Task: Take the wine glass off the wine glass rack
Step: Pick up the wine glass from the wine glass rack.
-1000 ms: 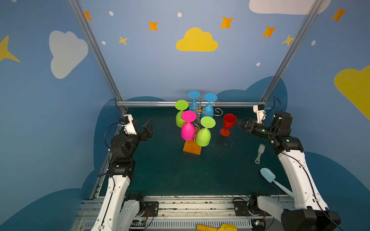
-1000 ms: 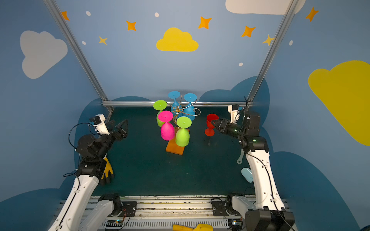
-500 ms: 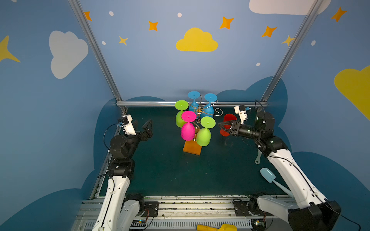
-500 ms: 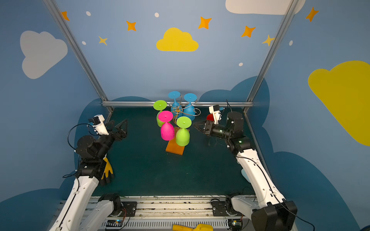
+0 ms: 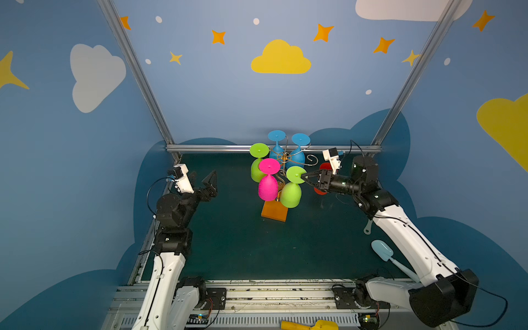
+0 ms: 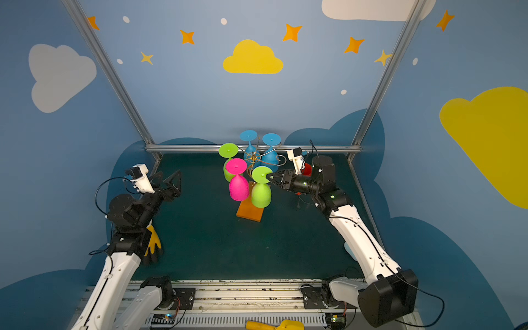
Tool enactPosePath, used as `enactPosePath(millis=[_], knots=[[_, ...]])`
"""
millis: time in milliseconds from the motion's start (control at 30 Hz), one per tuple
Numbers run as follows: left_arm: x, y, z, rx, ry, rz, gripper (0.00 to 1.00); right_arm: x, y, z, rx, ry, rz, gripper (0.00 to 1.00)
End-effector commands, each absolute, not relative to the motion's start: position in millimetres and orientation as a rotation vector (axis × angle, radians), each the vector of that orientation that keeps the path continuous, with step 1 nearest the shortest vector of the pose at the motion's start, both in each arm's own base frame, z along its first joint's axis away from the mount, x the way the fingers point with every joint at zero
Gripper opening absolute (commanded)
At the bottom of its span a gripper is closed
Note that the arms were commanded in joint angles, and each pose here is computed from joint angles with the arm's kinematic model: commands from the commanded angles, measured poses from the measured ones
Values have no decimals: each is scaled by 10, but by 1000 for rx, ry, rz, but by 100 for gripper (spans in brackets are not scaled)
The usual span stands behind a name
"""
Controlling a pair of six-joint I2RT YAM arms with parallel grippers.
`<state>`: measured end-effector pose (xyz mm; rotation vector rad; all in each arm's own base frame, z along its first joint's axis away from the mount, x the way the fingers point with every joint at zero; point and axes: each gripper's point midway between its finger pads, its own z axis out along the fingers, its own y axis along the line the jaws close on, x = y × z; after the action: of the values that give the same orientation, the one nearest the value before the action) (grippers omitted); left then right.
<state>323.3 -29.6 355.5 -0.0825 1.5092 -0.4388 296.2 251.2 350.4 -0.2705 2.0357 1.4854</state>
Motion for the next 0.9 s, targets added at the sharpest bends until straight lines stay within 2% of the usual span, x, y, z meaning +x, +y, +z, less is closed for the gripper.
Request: enactPosePath(millis=[0,300,867], knots=[[3194,-306,3583,-72,1488,-449,90,2993,2557,3677,-297,1982,1483,26],[3195,-302,3582,-74,1489,-451,90,3010,2574,3698,-282,1983,1492,0],[3188,-302,3596,-77,1483,-461,90,2887,2569,4033,-280,1896,1581,0]])
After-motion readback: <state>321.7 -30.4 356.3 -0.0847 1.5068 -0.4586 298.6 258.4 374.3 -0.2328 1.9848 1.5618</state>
